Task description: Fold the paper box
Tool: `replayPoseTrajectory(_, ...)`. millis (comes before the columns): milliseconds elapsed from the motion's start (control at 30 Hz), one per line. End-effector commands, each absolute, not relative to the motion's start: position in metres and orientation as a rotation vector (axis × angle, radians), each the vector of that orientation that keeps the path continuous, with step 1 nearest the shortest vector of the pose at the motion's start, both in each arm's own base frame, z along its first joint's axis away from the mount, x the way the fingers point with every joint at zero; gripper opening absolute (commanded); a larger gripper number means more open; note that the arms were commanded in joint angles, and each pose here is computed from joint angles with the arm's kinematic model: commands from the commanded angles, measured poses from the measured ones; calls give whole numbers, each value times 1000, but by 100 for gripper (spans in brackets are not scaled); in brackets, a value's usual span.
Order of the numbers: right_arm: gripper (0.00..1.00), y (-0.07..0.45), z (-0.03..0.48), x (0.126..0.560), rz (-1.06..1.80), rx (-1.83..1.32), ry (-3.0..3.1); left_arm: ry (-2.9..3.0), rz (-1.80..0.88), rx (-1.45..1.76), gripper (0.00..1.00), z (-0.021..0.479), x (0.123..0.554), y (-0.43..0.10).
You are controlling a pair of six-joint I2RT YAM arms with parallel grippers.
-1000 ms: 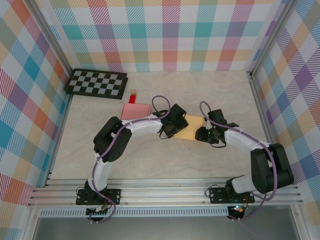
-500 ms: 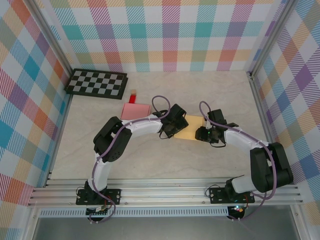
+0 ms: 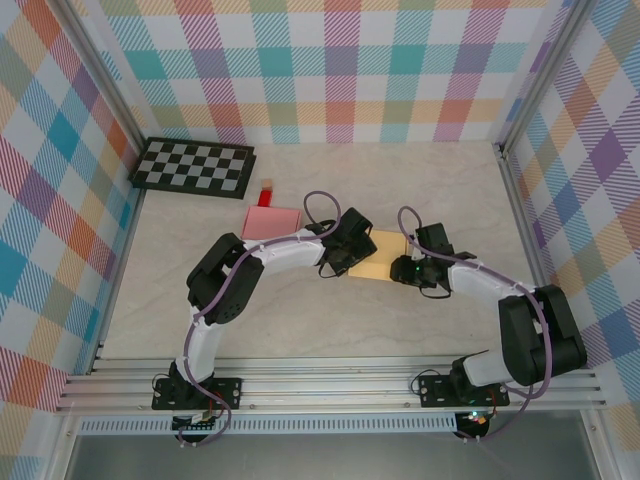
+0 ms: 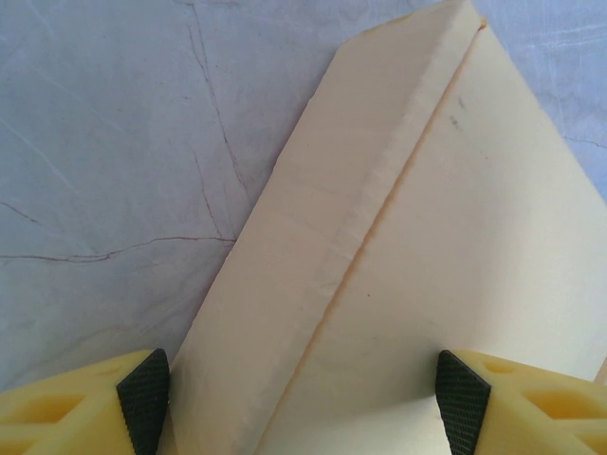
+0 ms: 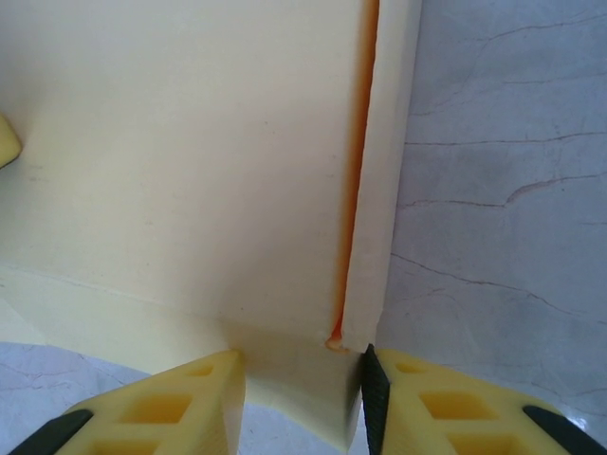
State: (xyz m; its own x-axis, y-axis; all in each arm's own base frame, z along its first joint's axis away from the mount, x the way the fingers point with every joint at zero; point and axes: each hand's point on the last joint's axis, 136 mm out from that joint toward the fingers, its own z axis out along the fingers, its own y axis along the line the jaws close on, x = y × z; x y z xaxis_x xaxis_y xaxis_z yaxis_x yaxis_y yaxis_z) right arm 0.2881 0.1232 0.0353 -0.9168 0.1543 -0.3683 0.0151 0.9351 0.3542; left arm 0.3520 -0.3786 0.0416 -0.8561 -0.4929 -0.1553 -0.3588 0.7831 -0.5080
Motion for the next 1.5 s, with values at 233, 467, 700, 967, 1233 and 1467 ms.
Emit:
replayPoseTrajectory(233, 35, 101, 15, 267, 352, 238, 2755, 2833, -415, -691, 74, -16, 329, -340)
replayPoseTrajectory(467, 39, 98, 16, 261, 343, 299, 2769, 2834, -410, -688, 74, -16, 329, -339)
replayPoseTrajectory(700, 30, 92, 23, 264, 356, 399, 2667, 2834, -407, -691, 74, -17, 329, -337)
replayPoseTrajectory(967, 22, 92, 30, 287, 393, 490, 2548, 2833, -416, -688, 74, -15, 329, -338)
replayPoseTrajectory(1233, 20, 110, 24, 307, 492, 525, 2557, 2837, -424, -684, 73, -15, 329, -339)
replayPoseTrajectory(1467, 6, 109, 19, 321, 514, 615, 2467, 2844, -444, -683, 72, -12, 328, -341)
